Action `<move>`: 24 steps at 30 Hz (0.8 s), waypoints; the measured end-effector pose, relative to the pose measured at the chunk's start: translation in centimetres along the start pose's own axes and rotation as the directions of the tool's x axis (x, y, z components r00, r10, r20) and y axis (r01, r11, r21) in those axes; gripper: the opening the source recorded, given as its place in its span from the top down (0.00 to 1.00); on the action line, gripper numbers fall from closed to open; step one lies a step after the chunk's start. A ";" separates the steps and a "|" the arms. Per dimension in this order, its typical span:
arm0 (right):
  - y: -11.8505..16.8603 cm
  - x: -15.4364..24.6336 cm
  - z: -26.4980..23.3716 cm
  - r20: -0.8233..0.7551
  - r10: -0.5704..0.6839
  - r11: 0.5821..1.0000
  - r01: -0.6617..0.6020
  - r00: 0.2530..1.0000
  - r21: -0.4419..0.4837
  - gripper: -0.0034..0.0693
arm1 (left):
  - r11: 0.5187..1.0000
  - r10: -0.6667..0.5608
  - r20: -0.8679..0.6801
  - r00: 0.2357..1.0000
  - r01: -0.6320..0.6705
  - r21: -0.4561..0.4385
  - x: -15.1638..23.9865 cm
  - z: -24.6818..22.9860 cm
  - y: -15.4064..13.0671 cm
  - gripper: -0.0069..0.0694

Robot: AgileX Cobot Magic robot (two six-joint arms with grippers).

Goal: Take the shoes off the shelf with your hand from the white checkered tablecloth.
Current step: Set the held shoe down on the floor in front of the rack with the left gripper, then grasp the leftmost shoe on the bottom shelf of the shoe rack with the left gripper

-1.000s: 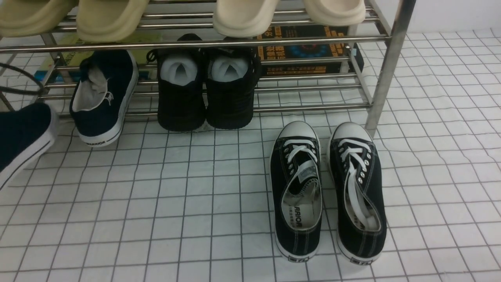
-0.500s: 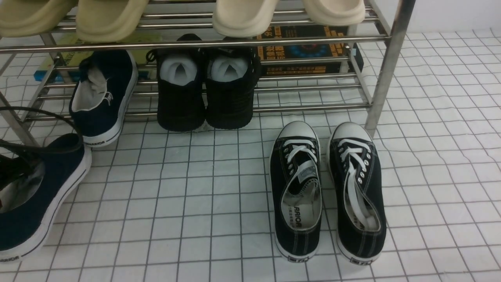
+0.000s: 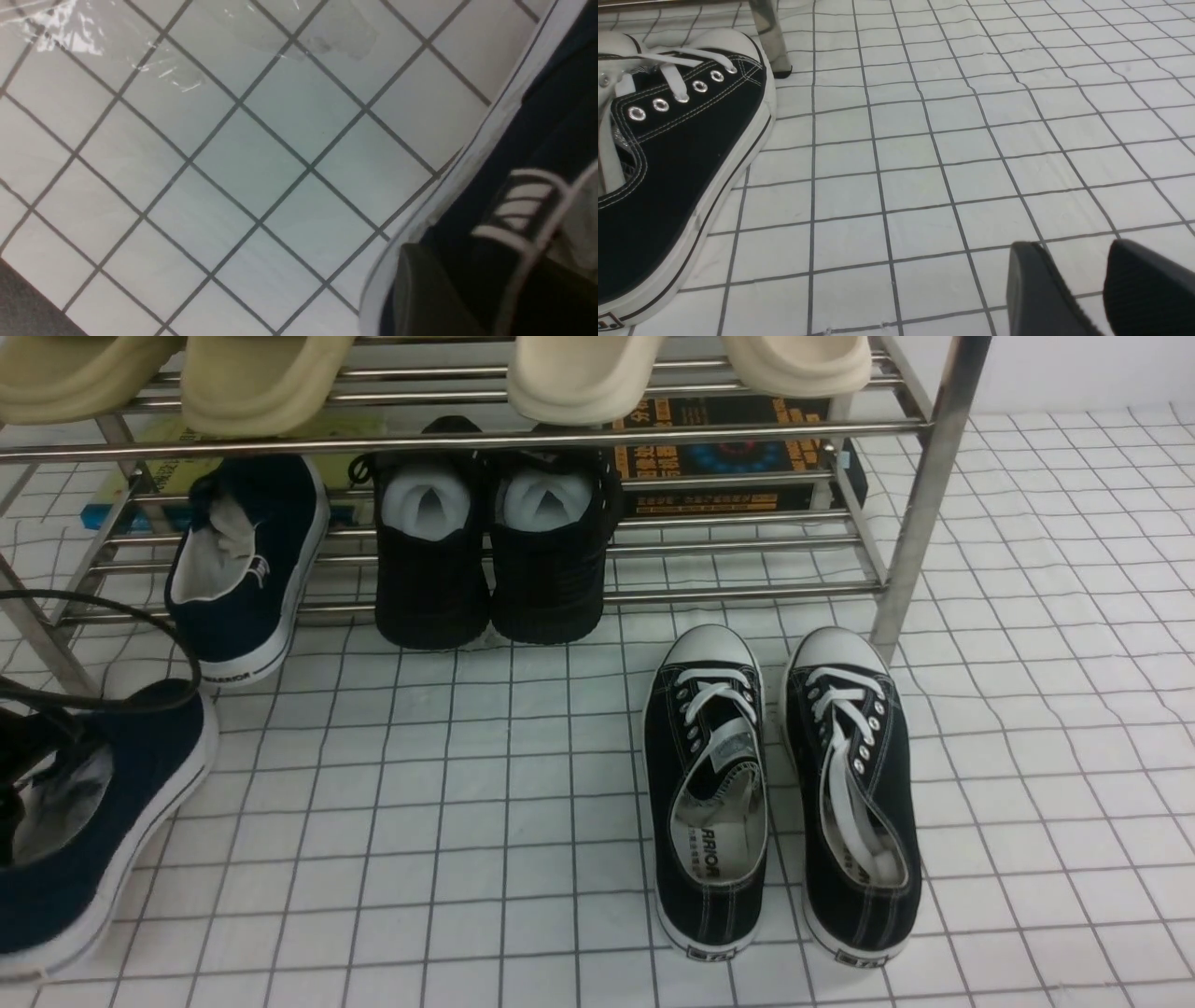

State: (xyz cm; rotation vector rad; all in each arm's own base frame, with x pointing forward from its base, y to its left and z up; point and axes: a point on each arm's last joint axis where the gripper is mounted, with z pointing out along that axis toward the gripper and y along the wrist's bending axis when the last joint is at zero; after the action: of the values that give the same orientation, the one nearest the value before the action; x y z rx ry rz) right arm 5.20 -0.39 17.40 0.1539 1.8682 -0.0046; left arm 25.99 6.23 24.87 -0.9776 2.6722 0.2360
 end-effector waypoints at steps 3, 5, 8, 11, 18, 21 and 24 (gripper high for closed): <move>0.0 0.0 0.0 0.000 0.000 1.000 0.000 1.000 0.000 0.62 | 0.999 0.016 0.067 0.998 -0.019 0.032 -1.9 -2.2 -0.5 0.44; 0.0 0.0 0.0 0.000 0.000 1.000 0.000 1.000 0.000 0.62 | 0.997 0.006 0.113 0.994 -0.014 0.070 -3.2 -3.9 -0.9 0.41; 0.0 0.0 0.0 0.000 0.000 1.000 0.000 1.000 0.000 0.62 | 0.983 -0.002 0.174 0.985 -0.030 0.182 -4.8 -6.7 -1.9 0.39; 0.0 0.0 0.0 0.000 0.000 1.000 0.000 1.000 0.000 0.62 | 0.957 0.020 0.183 0.983 -0.072 0.283 -5.7 -7.6 -3.2 0.39; 0.0 0.0 0.0 0.000 0.000 1.000 0.000 1.000 0.000 0.62 | 0.900 0.145 0.110 0.983 -0.178 0.398 -7.8 -3.4 -7.2 0.39; 0.0 0.0 0.0 0.000 0.000 1.000 0.000 1.000 0.000 0.62 | 0.895 0.152 0.121 0.981 -0.188 0.405 -8.8 -2.1 -8.2 0.38; 0.0 0.0 0.0 0.000 0.000 1.000 0.000 1.000 0.000 0.62 | 0.891 0.143 0.143 0.979 -0.190 0.411 -9.6 -1.5 -8.9 0.38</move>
State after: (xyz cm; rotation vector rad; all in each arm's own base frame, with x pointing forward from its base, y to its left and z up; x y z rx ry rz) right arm 5.20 -0.39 17.40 0.1539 1.8682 -0.0046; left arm 38.50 4.98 28.87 -0.5818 2.5479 -0.2457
